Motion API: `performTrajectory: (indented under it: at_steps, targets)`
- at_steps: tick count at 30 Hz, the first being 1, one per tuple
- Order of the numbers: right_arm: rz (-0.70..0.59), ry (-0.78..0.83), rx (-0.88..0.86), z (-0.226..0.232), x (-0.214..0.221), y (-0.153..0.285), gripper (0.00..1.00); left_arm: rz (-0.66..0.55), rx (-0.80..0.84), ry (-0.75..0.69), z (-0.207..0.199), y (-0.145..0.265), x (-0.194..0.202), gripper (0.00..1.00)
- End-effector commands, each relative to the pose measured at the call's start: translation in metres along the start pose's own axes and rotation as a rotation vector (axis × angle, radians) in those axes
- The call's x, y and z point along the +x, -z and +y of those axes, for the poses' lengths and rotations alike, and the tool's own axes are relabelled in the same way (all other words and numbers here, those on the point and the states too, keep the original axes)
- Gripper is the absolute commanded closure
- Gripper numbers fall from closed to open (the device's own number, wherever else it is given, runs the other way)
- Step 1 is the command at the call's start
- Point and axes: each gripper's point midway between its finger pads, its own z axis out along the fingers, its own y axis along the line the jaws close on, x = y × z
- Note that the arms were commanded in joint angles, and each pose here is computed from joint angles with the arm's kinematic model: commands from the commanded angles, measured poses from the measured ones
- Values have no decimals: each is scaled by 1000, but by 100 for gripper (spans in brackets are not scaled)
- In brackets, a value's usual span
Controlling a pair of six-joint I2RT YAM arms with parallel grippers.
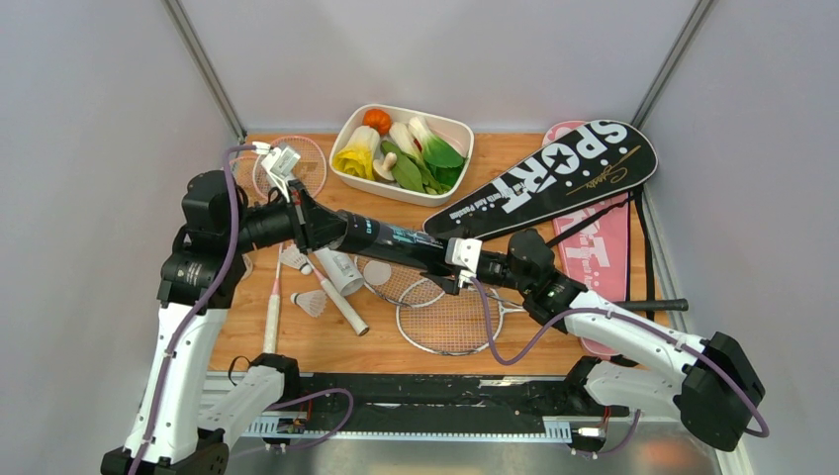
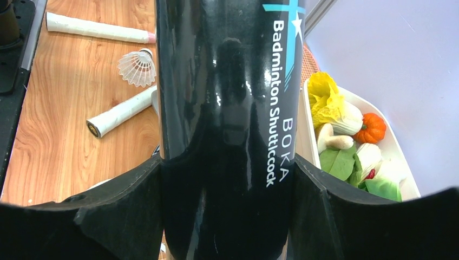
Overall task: Pack up the badminton gear
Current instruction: Place the shuttlecock at the shuttle tube.
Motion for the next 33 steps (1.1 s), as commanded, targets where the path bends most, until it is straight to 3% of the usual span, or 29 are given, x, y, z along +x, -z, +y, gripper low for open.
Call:
performTrajectory:
  at_steps: [1, 7, 8, 12, 18, 26, 33]
  targets:
    - [-242, 138, 28, -19, -75, 0, 57, 24, -21, 39, 13, -7, 8, 100]
    - [-235, 128, 32, -18, -72, 0, 57, 24, -35, 44, 16, -7, 9, 98]
    - [-225, 125, 39, -19, -70, 0, 57, 16, -44, 17, 14, -5, 4, 95]
    - [-170, 99, 74, -19, -52, 4, 58, -5, -135, -47, 13, 7, -11, 65]
    - [-99, 75, 80, -13, -28, 8, 58, -78, -208, -128, 2, 23, -40, 48]
    - [-28, 36, 109, -13, -13, 15, 58, -185, -208, -214, -21, 37, -72, 47]
    - [19, -112, 254, -30, -9, 30, 57, -206, -304, -257, -7, 44, -77, 48]
